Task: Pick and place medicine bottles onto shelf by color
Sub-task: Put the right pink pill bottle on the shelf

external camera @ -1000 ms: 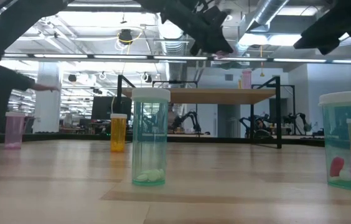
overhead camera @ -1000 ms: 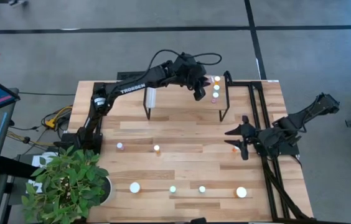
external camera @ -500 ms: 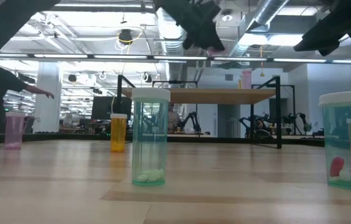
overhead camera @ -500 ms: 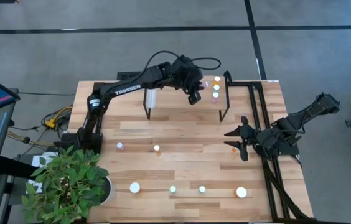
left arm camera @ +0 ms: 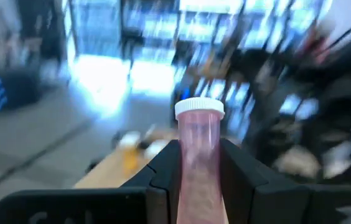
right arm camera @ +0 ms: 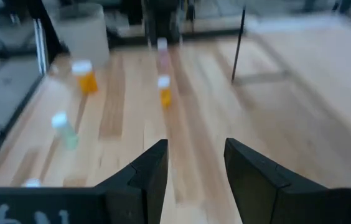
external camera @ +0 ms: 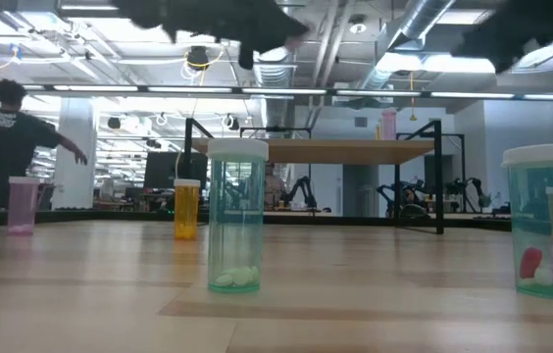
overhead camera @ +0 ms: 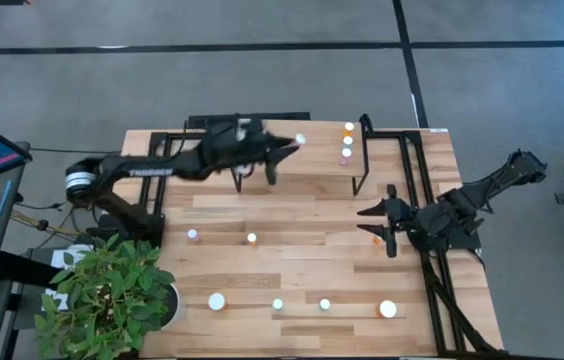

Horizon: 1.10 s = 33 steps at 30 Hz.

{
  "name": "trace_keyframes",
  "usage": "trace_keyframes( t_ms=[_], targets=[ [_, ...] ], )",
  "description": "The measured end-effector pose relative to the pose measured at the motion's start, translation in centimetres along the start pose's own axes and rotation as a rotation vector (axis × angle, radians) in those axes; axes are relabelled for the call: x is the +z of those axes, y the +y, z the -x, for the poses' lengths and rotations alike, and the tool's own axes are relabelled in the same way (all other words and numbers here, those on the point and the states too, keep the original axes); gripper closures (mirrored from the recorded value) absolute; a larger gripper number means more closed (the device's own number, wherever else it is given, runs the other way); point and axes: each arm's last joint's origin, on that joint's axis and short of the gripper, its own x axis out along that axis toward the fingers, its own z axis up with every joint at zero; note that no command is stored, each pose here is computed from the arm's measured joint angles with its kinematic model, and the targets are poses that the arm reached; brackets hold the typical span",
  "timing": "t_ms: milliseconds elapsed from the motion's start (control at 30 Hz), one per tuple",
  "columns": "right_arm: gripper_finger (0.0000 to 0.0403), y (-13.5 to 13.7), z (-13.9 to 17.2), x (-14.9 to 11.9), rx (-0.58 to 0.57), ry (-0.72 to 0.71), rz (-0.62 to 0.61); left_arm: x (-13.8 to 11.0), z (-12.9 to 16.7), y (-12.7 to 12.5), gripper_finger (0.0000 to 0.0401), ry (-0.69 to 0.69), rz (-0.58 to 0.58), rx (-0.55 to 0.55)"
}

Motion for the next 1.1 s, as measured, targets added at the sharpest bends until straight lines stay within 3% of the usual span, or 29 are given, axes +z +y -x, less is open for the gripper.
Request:
trace_keyframes(
  t_ms=[100, 233, 433, 600, 833, 1100],
  targets=[
    [0.0226, 0.1, -0.2, 1.2, 0.003, -0.107, 0.033, -1.7, 2.0, -0.9, 0.0336, -0.122, 0.029, -0.039],
    [0.0226, 0.1, -0.3, 2.5, -0.007, -0.216, 0.070, -3.7, 2.8, -1.3, 0.0336, -0.151, 0.041, -0.035],
    [0.0226, -0.2, -0.7, 3.7, -0.055, -0.322, 0.103, -3.8, 2.7, -2.9, 0.0336, -0.164, 0.041, -0.092],
    [0.0226, -0.5, -1.7, 4.1, -0.102, -0.342, 0.098, -3.5, 2.9, -5.2, 0.0336, -0.213, 0.004, -0.162],
    [0.0223, -0.5, -3.4, 4.0, -0.137, -0.329, 0.094, -5.1, 1.2, -8.1, 0.0336, -0.234, -0.028, -0.237],
    [0.0208, -0.1, -4.7, 3.6, -0.117, -0.307, 0.102, -7.0, -2.1, -8.9, 0.0336, -0.184, -0.027, -0.244]
  ],
)
